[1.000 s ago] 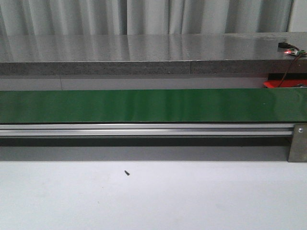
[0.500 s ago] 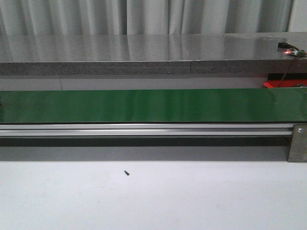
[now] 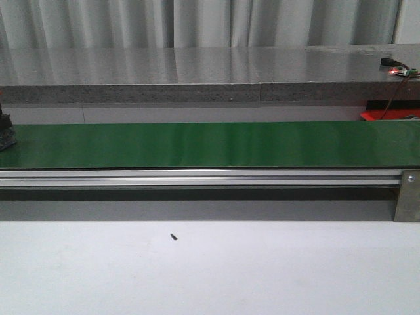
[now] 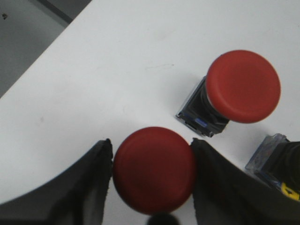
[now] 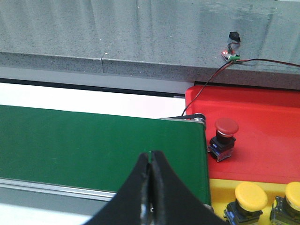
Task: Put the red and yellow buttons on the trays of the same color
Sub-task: 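Move the left gripper to another red button in the cluster and grasp, then set the second red button on the belt and release it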
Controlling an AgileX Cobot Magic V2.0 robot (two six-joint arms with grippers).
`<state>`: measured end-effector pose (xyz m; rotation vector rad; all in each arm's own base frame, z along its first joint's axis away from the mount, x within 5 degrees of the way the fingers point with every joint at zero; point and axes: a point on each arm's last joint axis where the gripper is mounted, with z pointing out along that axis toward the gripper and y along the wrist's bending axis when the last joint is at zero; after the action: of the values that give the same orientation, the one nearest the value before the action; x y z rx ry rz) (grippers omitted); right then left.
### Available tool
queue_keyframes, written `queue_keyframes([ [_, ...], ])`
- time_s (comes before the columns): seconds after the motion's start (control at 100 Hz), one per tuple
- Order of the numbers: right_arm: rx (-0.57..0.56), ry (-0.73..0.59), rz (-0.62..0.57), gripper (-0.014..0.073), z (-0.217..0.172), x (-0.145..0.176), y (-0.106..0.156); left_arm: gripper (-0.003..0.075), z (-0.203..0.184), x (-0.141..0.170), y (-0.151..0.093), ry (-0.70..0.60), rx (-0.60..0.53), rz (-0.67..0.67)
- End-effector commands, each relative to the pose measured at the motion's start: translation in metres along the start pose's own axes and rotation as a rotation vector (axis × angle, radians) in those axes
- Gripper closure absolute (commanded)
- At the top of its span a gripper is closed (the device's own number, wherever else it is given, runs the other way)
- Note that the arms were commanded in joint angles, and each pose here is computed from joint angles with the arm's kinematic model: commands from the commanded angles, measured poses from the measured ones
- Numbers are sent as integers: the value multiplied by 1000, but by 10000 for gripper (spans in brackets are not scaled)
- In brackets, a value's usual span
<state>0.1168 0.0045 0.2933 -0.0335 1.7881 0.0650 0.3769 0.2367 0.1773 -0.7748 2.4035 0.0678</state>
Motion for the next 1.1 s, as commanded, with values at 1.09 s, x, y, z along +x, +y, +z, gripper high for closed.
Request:
queue_keyframes([
  [1.09,26,-75,3,654,-2,-13,-2,449,-131,-13,-80,-127,146,201],
])
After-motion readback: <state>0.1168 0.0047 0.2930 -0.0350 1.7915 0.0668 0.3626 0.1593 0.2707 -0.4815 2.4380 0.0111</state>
